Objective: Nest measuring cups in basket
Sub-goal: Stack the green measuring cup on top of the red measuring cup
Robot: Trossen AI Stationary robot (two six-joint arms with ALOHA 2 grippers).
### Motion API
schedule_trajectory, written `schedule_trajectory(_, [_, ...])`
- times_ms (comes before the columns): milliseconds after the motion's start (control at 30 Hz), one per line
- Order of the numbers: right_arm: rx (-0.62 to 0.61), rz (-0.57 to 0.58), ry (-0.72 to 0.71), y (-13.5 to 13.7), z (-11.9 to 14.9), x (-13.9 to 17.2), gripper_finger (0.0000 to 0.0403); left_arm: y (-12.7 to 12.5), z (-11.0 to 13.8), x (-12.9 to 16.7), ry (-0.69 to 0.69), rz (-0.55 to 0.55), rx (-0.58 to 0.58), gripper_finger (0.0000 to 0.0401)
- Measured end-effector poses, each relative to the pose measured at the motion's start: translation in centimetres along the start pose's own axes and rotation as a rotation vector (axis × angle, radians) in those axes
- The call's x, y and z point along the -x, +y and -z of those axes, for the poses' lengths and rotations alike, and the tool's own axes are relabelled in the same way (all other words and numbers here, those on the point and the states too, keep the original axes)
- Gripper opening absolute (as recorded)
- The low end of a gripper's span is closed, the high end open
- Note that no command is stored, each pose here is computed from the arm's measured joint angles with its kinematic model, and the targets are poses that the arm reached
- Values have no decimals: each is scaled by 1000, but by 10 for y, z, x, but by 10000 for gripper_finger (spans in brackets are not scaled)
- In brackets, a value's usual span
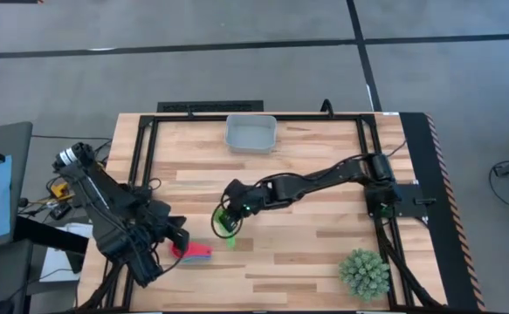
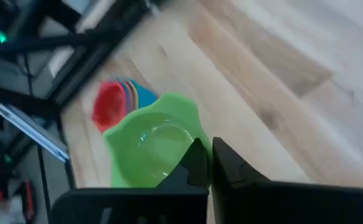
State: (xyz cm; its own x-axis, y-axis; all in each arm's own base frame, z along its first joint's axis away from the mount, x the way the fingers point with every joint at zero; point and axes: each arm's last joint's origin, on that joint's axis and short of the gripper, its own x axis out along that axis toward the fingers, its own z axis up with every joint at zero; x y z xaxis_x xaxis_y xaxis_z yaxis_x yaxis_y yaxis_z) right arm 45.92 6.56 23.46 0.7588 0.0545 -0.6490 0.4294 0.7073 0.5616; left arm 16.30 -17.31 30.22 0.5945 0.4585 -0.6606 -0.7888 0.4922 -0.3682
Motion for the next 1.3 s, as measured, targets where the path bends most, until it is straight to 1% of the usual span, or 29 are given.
schedule_trajectory(133, [-2, -23, -79, 11, -5, 14, 13, -3, -9, 4, -112, 77, -2, 71])
schedule_trajectory(267, [31, -27, -131, 17, -5, 17, 11, -8, -17, 1, -199, 125, -20, 105])
schedule_trajectory(433, [13, -28, -184, 27, -11, 24, 10, -22, -26, -13, -193, 112, -77, 120])
schedule_trajectory(567, [16, 15, -234, 30, -13, 25, 14, -33, -35, -27, -126, 98, -138, 121])
schedule_trajectory(667, [24, 23, -259, 35, -16, 29, 11, -36, -41, -36, -88, 82, -157, 121])
schedule_trajectory(833, [82, 64, -257, 38, -18, 34, 13, -40, -50, -46, -45, 72, -180, 121])
schedule_trajectory(1067, [128, 99, -242, 37, -16, 35, 13, -44, -60, -58, 44, 84, -268, 120])
schedule_trajectory(1167, [189, 100, -221, 37, -15, 35, 18, -45, -62, -60, 96, 102, -303, 106])
schedule_trajectory(1300, [253, 83, -200, 40, -13, 36, 21, -43, -61, -60, 121, 98, -319, 66])
